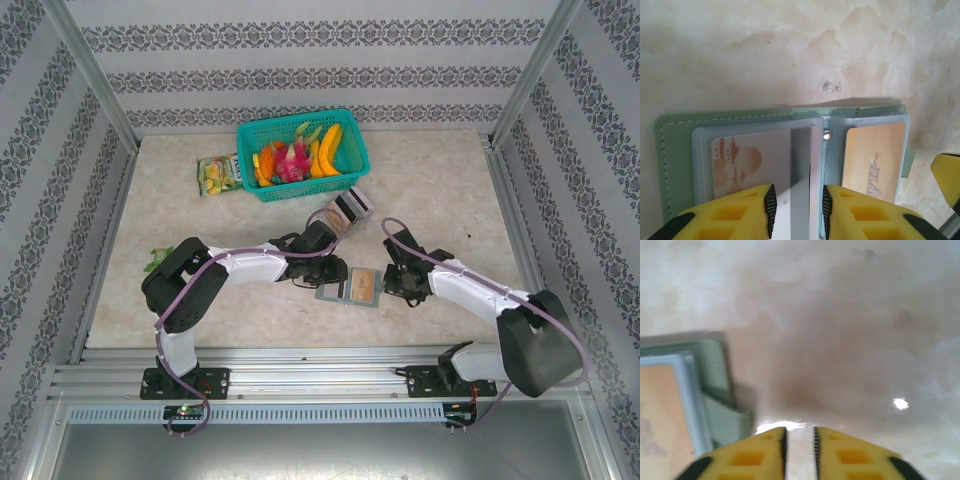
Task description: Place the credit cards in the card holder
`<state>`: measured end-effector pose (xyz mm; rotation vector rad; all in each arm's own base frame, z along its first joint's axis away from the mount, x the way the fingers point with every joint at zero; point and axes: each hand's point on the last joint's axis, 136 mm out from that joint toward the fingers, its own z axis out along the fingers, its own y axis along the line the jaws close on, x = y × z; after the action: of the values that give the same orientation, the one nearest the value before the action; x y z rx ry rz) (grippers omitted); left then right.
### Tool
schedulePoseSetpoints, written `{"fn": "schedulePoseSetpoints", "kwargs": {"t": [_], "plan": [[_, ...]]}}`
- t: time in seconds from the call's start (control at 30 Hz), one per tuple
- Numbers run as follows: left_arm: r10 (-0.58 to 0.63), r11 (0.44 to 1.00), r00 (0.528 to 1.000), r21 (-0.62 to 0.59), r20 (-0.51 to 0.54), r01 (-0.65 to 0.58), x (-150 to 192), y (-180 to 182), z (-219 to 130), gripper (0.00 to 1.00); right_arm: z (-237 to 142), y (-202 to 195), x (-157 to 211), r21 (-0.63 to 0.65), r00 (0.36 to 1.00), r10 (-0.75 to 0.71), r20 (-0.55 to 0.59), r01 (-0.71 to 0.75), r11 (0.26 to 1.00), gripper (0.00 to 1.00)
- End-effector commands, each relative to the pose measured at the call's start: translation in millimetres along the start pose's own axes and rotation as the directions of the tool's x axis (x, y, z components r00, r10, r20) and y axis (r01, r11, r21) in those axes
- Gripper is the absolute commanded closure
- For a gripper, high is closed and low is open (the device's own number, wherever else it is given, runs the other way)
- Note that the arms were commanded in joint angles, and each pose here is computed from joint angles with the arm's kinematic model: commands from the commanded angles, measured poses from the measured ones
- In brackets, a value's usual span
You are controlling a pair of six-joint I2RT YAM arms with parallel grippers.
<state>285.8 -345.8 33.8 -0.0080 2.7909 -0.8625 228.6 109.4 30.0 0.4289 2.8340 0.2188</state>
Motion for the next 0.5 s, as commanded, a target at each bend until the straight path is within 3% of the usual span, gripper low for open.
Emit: {"fn": "schedulePoseSetpoints", "kwargs": {"t": [0.0, 0.1, 0.27, 0.47], "plan": [[-0.029, 0.991, 0.998, -0.134, -0.052, 0.022, 23, 40, 14, 0.65, -2, 34, -1, -0.172, 1.0, -0.01, -0.005, 0.009, 0.985, 0.73], [-0.026, 0.991, 0.998, -0.131, -0.051, 0.019, 22, 39, 13, 0.65, 6, 39, 0, -0.165, 0.999, -0.017, -0.04, 0.011, 0.986, 0.73], [-0.033, 0.992, 0.998, -0.126, -0.05, 0.027, 23, 39, 14, 0.65, 20, 22, 5, -0.029, 0.996, -0.025, -0.088, 0.023, 0.999, 0.75], [-0.032, 0.99, 0.998, -0.14, -0.05, 0.025, 23, 43, 14, 0.65, 21, -6, 11, 0.089, 0.998, 0.001, -0.07, 0.005, 0.996, 0.92]]}}
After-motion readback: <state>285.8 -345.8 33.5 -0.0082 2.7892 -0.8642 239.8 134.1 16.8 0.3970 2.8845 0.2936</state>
